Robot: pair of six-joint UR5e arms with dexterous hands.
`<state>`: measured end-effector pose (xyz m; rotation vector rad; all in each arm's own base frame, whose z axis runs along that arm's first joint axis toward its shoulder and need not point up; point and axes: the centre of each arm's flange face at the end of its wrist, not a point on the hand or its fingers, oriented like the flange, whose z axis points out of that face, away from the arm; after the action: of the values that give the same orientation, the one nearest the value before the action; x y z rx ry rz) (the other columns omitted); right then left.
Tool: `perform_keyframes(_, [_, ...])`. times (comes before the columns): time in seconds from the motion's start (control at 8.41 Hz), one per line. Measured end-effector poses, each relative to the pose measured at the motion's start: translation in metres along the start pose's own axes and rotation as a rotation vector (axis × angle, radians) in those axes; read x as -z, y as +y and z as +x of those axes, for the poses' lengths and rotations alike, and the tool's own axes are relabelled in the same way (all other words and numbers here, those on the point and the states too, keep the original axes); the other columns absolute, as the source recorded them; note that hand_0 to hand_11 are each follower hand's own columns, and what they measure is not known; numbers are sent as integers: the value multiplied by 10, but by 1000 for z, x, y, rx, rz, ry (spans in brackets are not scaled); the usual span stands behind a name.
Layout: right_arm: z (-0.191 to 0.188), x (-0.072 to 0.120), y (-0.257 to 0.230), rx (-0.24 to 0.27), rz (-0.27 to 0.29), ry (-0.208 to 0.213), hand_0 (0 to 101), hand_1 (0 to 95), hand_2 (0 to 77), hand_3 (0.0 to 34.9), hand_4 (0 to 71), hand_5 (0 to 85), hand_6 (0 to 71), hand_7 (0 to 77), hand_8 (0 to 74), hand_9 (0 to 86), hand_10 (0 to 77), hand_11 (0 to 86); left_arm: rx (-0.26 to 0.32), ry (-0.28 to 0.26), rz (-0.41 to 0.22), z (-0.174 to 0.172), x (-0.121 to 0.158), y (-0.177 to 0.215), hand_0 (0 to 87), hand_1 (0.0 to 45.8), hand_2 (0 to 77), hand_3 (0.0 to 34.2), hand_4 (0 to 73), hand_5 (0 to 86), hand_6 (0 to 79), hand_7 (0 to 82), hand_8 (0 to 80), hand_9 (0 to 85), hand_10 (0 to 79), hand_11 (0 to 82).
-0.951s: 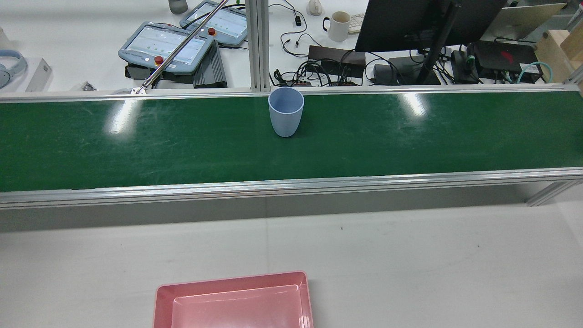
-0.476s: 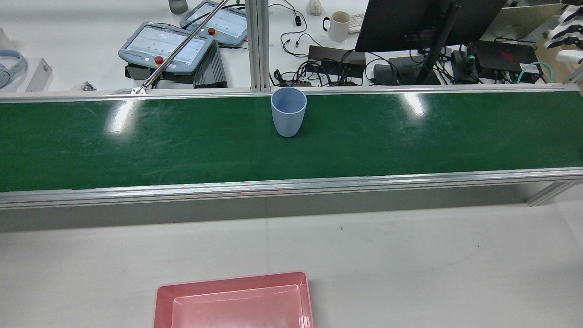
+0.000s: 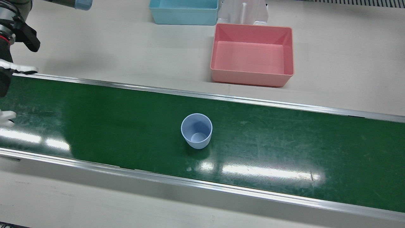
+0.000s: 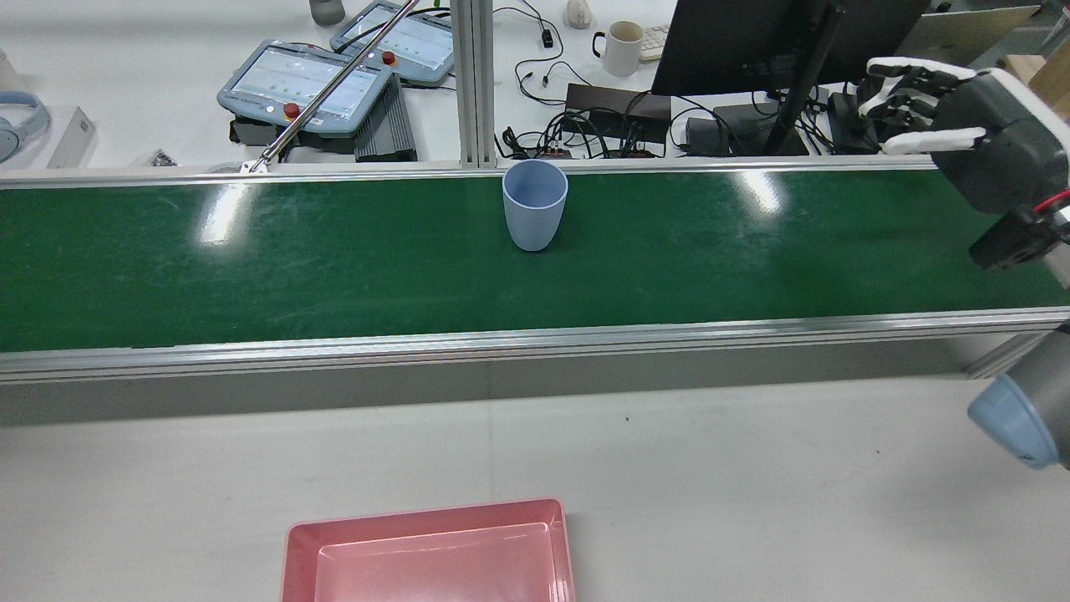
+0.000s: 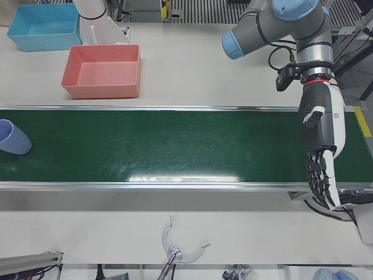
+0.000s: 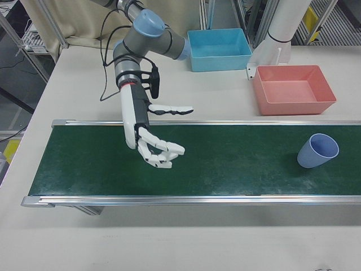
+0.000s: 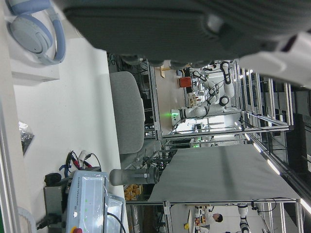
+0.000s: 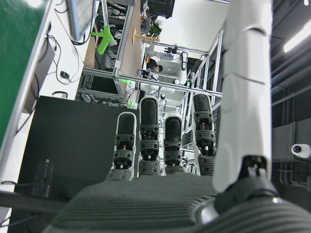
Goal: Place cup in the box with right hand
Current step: 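Raise the right hand over the belt beyond the blue cup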
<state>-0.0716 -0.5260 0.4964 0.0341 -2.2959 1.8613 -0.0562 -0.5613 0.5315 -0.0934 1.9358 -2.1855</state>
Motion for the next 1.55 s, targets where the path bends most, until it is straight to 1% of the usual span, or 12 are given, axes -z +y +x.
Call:
perform_keyframes(0.12, [34,-25,0,-7,2,38,628,229,5,4,158,136,153,589,333,404,191,311,0,0,0,0,0,0,0,5,5,0,0,0,0,0,0,5,0,0])
perform_keyframes(0.24, [57,-40,5,-14,-2,51,628,229,5,4,158,136,153,589,322,404,185,289,0,0,-1,0,0,1,0,5,5,0,0,0,0,0,0,5,0,0])
perform_keyframes(0.36, [72,-51,14,-20,-11,52,618,240,11,5,147,125,153,556,311,382,185,289,0,0,-1,0,0,1,0,5,5,0,0,0,0,0,0,5,0,0])
perform_keyframes(0.48, [77,-56,21,-25,-19,49,599,229,22,0,131,125,136,529,311,360,185,284,0,0,-1,0,0,0,0,5,5,0,0,0,0,0,0,0,0,0])
perform_keyframes(0.59, [83,-57,29,-31,-30,52,599,229,22,5,153,125,136,545,289,360,175,267,0,0,-1,0,0,0,0,5,5,0,0,0,0,0,0,5,0,0])
perform_keyframes(0.71, [96,-54,40,-43,-42,56,603,229,49,6,185,125,131,578,289,371,175,267,0,0,1,0,0,-1,0,5,5,0,0,0,0,0,0,5,0,0])
perform_keyframes(0.83, [117,-48,48,-55,-46,58,604,240,55,5,196,120,131,584,295,371,169,267,0,0,0,0,-1,0,0,5,5,0,0,0,0,0,0,0,0,0])
perform_keyframes(0.95, [139,-42,54,-59,-43,60,605,224,44,13,185,115,131,584,295,365,136,245,0,0,-1,0,0,0,0,5,5,0,0,0,0,0,0,0,0,0])
perform_keyframes(1.07, [160,-36,60,-60,-40,59,556,142,11,34,169,98,131,578,289,360,153,224,0,1,-1,0,0,0,0,5,5,0,0,0,0,0,0,5,0,0])
perform_keyframes(1.31, [177,-32,70,-63,-43,48,547,158,11,31,169,98,131,578,289,360,147,229,0,1,0,0,0,0,0,5,5,0,0,0,0,0,0,0,0,0])
perform_keyframes(1.43, [179,-32,75,-63,-47,43,532,131,5,29,175,98,131,589,289,360,164,240,0,0,0,0,0,0,0,5,5,0,0,0,0,0,0,5,0,0])
perform_keyframes(1.55, [180,-36,82,-47,-54,28,530,131,5,16,202,87,131,611,289,371,147,235,0,0,-1,0,0,0,0,5,5,0,0,0,0,0,0,0,0,0])
